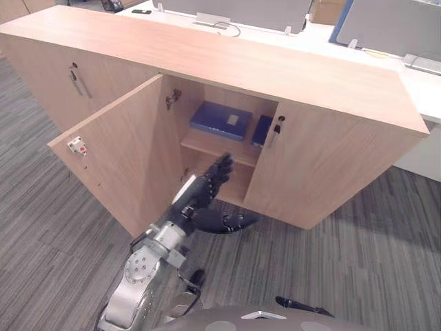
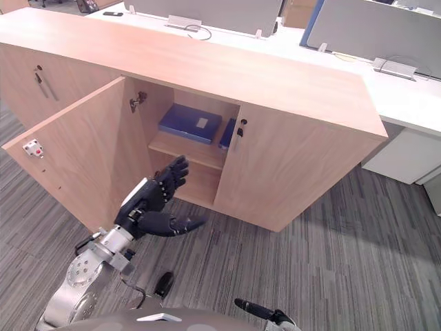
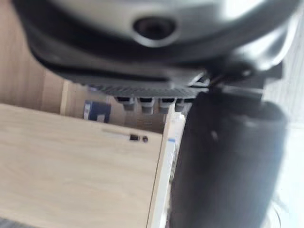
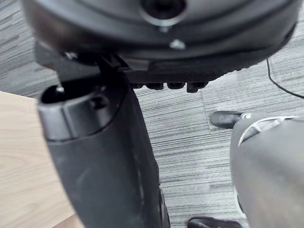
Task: Walk over to the cabinet, pick up the folder, carry it to the office cabinet, place the folder inside the office cabinet, then close the office cabinet door
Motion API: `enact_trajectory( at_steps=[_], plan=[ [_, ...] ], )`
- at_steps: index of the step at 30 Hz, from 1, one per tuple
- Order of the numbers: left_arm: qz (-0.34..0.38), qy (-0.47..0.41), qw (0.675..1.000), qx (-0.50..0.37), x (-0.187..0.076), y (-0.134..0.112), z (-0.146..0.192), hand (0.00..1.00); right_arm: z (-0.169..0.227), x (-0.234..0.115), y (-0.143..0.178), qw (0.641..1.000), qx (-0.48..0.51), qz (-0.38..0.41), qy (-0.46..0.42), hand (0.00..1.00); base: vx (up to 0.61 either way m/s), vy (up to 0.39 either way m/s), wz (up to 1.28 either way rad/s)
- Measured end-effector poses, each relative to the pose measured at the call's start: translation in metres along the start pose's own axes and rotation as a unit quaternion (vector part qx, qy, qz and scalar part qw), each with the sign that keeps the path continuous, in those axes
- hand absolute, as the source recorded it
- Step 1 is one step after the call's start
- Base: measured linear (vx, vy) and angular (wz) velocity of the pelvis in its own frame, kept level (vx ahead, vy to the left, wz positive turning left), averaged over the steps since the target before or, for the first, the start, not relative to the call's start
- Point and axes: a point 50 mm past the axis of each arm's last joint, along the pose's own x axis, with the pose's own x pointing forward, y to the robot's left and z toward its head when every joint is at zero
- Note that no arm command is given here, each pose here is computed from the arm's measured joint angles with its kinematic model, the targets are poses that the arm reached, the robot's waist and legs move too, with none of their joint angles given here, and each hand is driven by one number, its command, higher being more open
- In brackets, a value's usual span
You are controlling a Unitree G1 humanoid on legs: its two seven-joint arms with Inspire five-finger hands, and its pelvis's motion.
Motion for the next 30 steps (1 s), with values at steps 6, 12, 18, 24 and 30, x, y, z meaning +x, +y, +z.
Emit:
enact_trajectory(
  at_steps=[6,12,18,24,30],
  plan=[
    [0.115,-0.012,0.993,-0.013,-0.015,0.034,0.003,1.00,0.011,0.000,-0.001,0.999,0.001,-0.018,-0.028,1.00,0.00,-0.056,1.41],
    [0.199,0.047,0.973,-0.104,-0.037,0.061,-0.037,1.00,0.077,-0.001,0.000,0.992,-0.006,-0.017,-0.124,1.00,0.10,0.173,0.56],
    [0.261,0.140,0.942,-0.155,-0.069,0.064,-0.082,1.00,0.073,0.001,0.028,0.995,-0.003,0.025,-0.101,1.00,0.09,0.055,0.21],
    [0.312,0.177,0.920,-0.159,-0.093,0.072,-0.095,1.00,0.065,0.001,0.027,0.995,-0.011,0.028,-0.091,1.00,-0.01,-0.067,-0.07],
    [0.368,0.153,0.914,-0.076,-0.095,0.107,-0.071,1.00,0.042,0.001,0.011,0.998,-0.020,0.008,-0.064,1.00,0.03,-0.052,-0.22]
  ],
)
